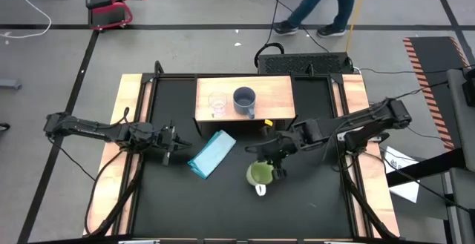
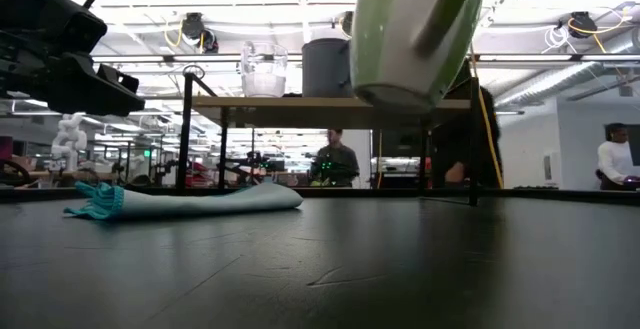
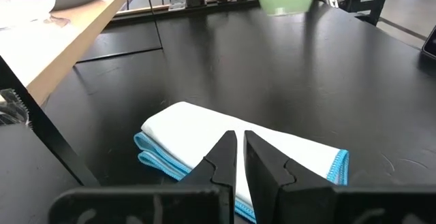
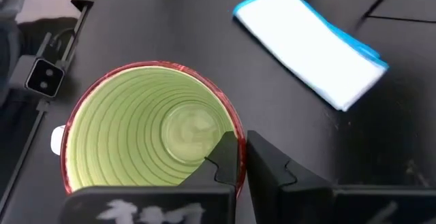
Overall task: Stack small to large cups/mugs on shelf
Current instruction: Put the green mug on the shelf
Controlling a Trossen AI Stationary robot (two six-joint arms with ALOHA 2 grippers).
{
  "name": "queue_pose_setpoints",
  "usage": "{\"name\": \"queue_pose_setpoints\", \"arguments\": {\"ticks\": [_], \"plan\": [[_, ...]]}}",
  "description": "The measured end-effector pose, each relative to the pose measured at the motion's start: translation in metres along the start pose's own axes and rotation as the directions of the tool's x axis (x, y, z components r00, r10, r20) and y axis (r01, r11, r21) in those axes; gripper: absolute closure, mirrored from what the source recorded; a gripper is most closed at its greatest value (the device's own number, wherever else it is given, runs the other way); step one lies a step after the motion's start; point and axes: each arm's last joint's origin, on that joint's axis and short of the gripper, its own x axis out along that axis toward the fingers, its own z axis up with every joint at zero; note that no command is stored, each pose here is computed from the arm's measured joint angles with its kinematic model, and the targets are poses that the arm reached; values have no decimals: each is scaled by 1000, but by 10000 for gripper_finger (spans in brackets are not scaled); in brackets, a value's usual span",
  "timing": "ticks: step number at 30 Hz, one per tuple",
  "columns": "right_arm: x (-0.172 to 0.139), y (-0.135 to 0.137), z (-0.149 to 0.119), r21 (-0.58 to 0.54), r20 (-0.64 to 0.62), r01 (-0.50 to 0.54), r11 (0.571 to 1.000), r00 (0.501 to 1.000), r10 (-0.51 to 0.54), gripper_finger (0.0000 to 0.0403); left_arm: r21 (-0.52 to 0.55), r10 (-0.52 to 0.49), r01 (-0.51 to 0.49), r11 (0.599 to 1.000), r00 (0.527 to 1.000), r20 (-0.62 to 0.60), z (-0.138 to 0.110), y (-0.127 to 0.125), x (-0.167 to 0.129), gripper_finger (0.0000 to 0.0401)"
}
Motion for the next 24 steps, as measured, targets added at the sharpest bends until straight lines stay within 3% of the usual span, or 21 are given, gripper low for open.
{"name": "queue_pose_setpoints", "arguments": {"ticks": [16, 24], "plan": [[-25, -17, -64, 122, 130, 10, 992, 991, -26, 397, 4, -7, 6, 1000, 1000, 12, 1, 0, 0, 370], [-29, -17, -74, 146, 161, 4, 989, 987, -27, 397, 3, -6, 6, 1000, 1000, 13, 1, 0, 0, 370]]}}
